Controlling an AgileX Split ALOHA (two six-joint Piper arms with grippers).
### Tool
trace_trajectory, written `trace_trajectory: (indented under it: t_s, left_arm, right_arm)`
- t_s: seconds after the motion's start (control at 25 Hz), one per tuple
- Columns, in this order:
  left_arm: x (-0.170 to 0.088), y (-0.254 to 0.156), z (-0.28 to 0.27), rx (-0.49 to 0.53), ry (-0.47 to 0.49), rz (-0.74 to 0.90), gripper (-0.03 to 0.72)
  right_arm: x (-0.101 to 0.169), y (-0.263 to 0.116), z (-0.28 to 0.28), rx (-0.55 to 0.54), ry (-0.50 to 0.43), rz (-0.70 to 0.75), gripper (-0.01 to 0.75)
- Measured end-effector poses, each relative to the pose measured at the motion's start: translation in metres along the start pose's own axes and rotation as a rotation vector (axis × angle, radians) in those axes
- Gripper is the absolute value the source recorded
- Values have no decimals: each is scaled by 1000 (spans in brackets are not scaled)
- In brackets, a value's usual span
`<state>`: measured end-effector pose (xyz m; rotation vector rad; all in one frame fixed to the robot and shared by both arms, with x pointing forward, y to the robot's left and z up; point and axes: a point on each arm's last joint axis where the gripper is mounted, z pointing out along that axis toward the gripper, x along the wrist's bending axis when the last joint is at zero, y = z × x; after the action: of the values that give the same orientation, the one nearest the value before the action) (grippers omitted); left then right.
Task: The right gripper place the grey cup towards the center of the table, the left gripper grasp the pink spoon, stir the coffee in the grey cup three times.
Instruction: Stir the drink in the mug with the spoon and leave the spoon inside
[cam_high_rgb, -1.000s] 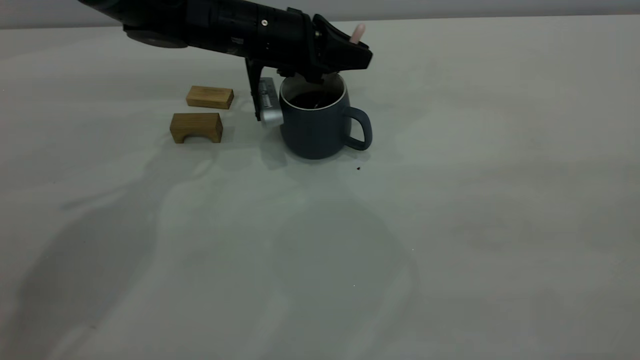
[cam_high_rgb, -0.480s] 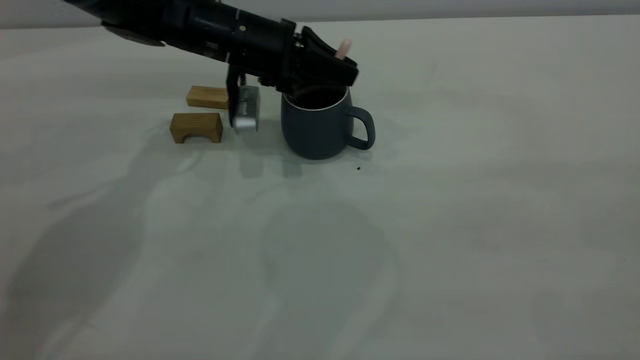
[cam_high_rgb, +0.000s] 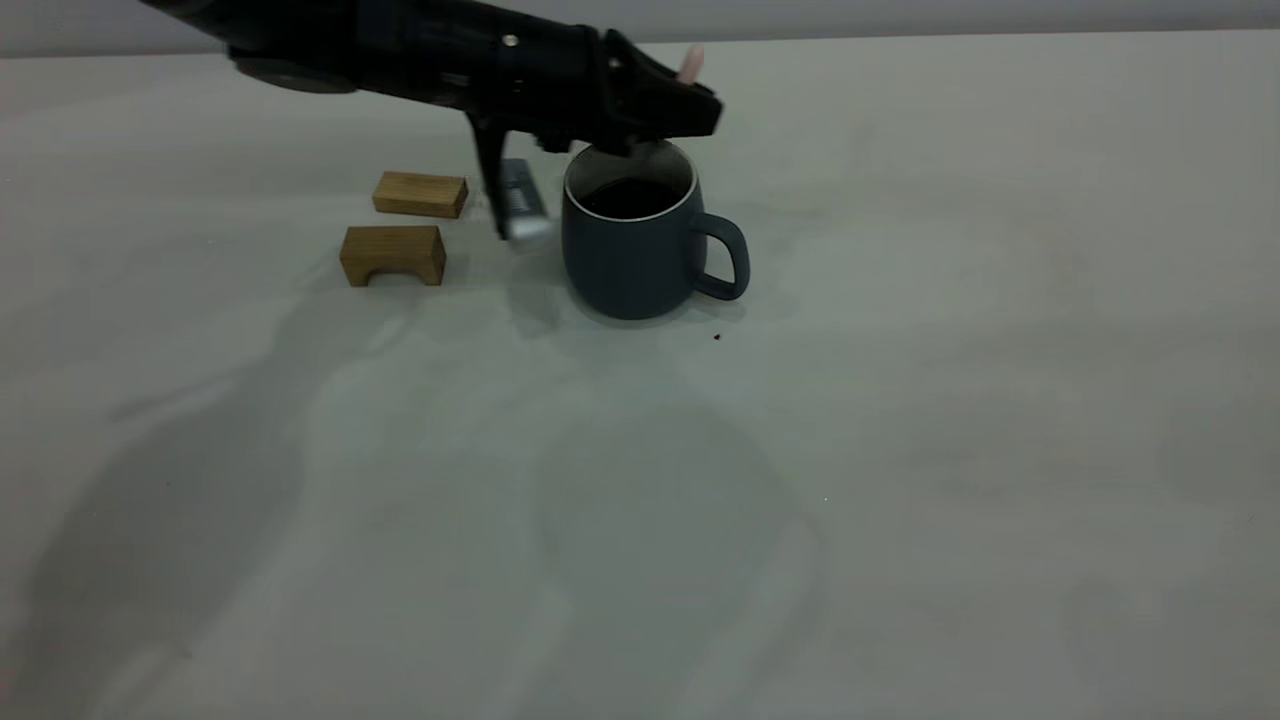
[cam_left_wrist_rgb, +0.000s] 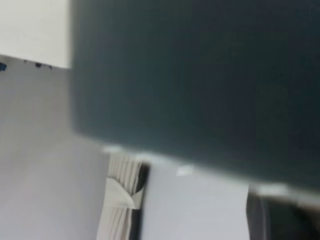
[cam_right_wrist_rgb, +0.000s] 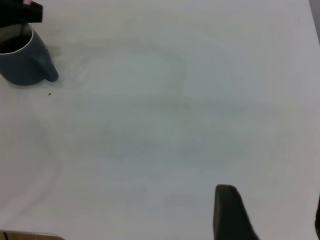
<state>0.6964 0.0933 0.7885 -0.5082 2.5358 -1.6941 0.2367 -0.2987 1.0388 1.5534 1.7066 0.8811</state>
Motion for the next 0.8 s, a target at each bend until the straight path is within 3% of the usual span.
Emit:
trace_trajectory:
  t_s: [0.6,0.72,0.8]
  left_arm:
    - [14,4,-16,12,252,74,120]
    - [14,5,-24,-32,298,124,224]
    - [16,1,-30,-69,327,212,352]
  right_arm:
    - [0,0,0,0,0,0,438]
    - [0,0,0,0,0,0,438]
    - [0,0,0,0,0,0,438]
